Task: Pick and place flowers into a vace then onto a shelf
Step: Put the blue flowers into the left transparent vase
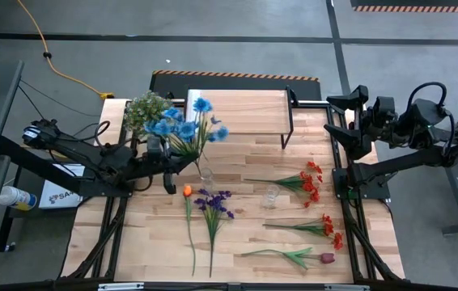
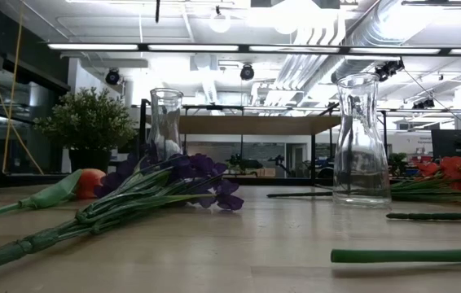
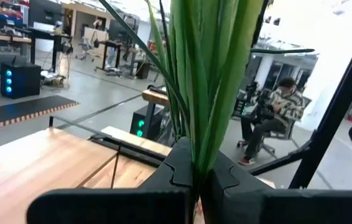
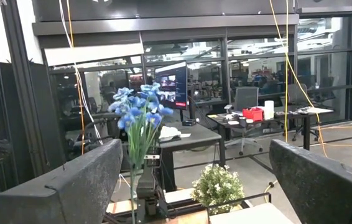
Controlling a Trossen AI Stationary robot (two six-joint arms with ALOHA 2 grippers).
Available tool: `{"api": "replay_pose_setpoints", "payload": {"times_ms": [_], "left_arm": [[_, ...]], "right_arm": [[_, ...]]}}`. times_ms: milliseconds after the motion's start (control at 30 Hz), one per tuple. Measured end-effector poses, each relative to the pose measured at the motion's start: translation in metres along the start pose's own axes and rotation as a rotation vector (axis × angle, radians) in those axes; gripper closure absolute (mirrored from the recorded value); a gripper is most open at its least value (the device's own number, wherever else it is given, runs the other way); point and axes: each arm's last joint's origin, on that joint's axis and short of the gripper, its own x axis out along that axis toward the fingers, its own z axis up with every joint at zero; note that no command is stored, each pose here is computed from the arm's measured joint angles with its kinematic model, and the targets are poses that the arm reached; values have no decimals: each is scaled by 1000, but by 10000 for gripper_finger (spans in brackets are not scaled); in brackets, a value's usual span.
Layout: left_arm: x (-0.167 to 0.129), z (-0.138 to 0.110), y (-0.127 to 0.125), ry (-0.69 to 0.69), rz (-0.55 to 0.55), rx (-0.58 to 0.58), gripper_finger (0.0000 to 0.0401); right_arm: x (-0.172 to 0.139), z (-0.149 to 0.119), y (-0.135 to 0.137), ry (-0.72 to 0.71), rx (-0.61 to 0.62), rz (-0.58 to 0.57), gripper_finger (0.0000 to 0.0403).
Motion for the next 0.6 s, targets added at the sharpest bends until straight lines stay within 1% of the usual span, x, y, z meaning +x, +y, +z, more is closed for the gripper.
{"api": "replay_pose_setpoints", "payload": {"times_ms": [200, 333, 467, 600], "left_arm": [[1, -4, 0, 31, 9, 6, 364], [6, -11, -2, 53, 17, 58, 364], [12, -19, -4, 78, 24, 85, 364], [16, -24, -4, 86, 75, 127, 364]], "right_arm": [[0, 0, 0, 0, 0, 0, 8], [0, 0, 0, 0, 0, 0, 8], [0, 0, 0, 0, 0, 0, 8], [0, 0, 0, -1, 0, 0, 8]]}}
